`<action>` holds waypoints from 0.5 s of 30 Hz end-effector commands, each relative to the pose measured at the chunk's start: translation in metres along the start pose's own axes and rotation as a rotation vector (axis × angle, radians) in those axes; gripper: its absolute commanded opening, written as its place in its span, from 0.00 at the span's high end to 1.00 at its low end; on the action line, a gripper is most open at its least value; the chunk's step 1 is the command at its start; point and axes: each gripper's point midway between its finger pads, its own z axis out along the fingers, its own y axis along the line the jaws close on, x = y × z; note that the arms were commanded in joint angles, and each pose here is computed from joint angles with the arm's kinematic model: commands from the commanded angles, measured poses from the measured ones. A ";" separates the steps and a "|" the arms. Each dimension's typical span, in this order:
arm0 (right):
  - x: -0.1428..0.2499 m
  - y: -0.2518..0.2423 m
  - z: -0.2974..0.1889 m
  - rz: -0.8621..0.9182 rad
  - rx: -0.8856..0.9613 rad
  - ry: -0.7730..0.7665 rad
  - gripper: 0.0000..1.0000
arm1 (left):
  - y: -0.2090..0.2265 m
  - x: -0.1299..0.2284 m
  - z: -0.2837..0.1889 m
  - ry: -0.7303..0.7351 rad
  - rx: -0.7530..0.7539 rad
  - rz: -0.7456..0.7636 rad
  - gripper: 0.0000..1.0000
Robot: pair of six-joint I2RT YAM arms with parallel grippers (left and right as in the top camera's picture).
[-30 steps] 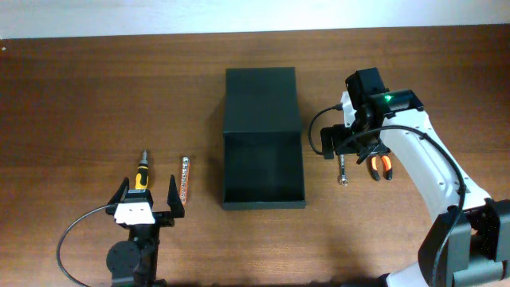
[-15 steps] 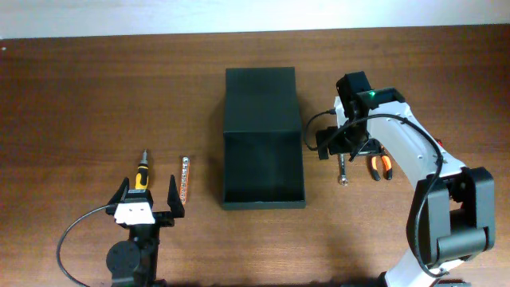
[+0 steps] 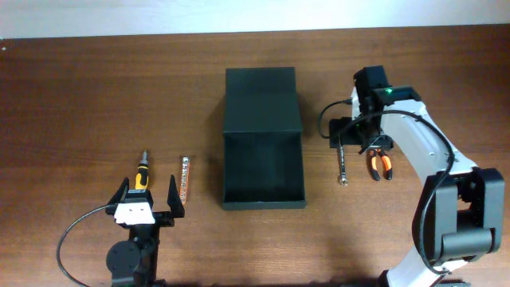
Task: Pack container
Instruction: 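Move the right gripper over the silver wrench, then lower the right gripper and close it on the wrench shaft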
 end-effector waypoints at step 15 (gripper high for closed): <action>0.013 0.000 0.038 -0.025 0.031 0.090 0.01 | 0.000 0.001 0.000 0.001 0.005 0.004 0.01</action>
